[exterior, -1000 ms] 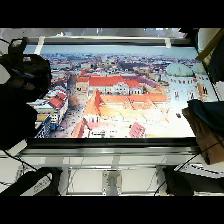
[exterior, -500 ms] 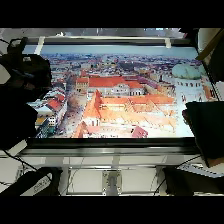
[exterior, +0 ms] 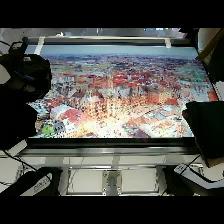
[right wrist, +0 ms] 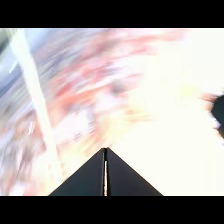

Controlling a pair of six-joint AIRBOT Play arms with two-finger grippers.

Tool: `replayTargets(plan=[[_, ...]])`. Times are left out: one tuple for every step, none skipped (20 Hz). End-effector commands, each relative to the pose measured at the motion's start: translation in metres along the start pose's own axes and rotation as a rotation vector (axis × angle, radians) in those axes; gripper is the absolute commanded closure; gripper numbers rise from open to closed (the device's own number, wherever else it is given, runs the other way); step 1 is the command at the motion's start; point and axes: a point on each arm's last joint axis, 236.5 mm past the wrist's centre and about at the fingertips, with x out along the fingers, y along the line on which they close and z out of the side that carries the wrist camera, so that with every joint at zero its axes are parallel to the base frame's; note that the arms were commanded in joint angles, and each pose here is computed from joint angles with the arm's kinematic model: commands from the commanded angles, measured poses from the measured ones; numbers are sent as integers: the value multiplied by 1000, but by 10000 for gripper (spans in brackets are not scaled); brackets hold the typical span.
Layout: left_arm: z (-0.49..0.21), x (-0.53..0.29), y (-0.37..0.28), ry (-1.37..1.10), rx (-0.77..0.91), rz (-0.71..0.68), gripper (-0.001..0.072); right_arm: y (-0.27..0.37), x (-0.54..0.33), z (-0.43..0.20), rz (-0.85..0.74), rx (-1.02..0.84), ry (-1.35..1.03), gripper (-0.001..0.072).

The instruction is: Fold the clothes and pants, and hang the long-sleeved shirts on hangers.

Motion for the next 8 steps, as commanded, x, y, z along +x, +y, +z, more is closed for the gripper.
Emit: replayTargets(plan=[[-10, 0, 0, 41, -4, -2, 692, 90, 32, -38, 160, -273, 117, 685], [-10, 0, 0, 41, -4, -3, 692, 94, 43, -50, 133, -318, 162, 686], [-10, 0, 0, 41, -4, -3, 692, 96, 52, -62, 98, -365, 207, 686], [-10, 0, 0, 41, -4, -3, 691, 99, 59, -74, 71, -409, 248, 686], [-10, 0, 0, 41, -4, -3, 691, 102, 63, -83, 56, -444, 277, 686], [-10, 0, 0, 41, -4, -3, 692, 106, 67, -91, 50, -476, 299, 686], [-10, 0, 0, 41, -4, -3, 692, 111, 70, -97, 50, -500, 314, 686], [-10, 0, 0, 41, -4, -3, 691, 116, 71, -101, 57, -517, 325, 686]])
